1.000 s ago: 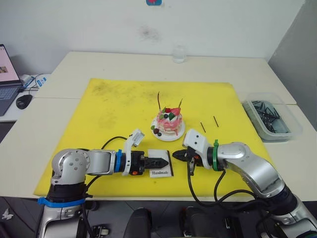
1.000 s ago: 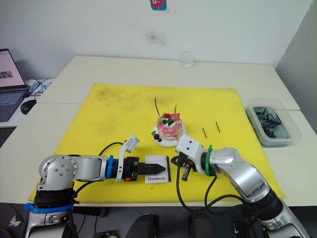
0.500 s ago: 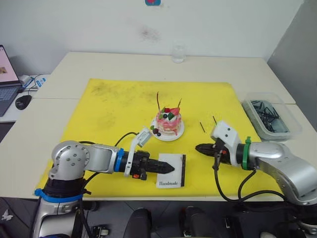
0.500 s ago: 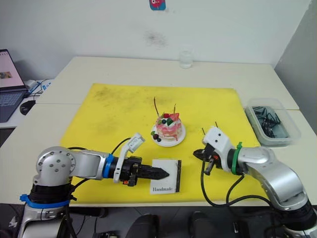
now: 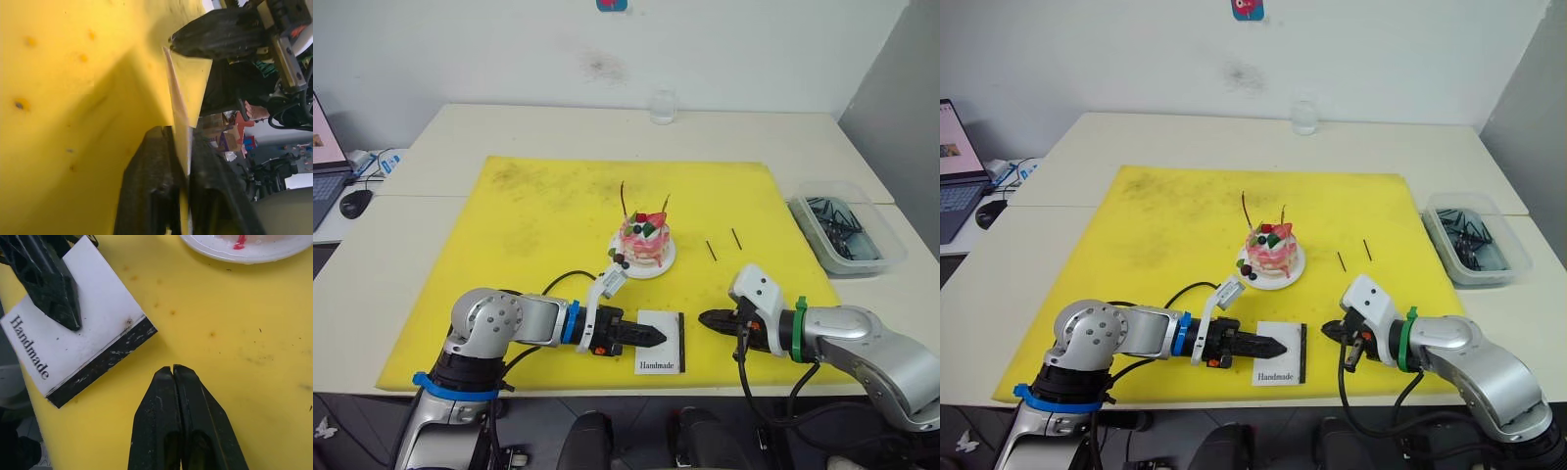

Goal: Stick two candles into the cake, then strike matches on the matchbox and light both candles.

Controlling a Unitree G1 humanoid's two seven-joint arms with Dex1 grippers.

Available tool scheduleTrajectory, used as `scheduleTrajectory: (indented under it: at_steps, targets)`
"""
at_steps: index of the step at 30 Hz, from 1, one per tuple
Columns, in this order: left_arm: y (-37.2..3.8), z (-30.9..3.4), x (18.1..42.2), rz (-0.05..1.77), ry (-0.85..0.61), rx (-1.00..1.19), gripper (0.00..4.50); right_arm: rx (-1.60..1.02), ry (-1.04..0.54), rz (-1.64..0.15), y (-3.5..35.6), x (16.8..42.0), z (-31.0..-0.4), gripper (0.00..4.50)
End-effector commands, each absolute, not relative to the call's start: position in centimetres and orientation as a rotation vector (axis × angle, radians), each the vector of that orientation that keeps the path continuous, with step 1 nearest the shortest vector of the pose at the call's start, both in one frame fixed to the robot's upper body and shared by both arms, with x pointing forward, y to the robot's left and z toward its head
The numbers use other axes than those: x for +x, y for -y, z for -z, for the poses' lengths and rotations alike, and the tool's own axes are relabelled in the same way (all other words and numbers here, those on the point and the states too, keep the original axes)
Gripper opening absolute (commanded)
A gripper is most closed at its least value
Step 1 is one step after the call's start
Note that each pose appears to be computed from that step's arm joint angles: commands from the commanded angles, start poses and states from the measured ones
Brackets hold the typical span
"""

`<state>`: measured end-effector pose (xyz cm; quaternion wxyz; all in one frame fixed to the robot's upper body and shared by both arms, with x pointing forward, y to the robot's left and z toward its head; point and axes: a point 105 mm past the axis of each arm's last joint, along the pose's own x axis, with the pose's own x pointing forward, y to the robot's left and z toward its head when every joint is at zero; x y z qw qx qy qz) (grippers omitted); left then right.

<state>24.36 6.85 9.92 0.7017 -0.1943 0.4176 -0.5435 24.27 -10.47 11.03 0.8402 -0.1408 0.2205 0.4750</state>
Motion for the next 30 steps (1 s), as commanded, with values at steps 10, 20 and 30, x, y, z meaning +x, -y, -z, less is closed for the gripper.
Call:
scheduleTrajectory:
  at_steps: [10, 20, 30]
  targets:
    - [-7.3, -11.3, 24.9, 1.198, -0.873, -0.484, 4.24, -0.314, -0.435, -1.047, 9.6, 23.1, -11.9, 0.00]
    - [-6.9, -9.9, 24.2, 1.162, -0.944, -0.502, 4.24, -0.354, -0.506, -1.074, 8.8, 22.8, -9.5, 0.00]
    - [-7.0, -9.7, 23.9, 1.156, -0.950, -0.489, 4.24, -0.354, -0.511, -1.086, 9.0, 22.4, -10.1, 0.00]
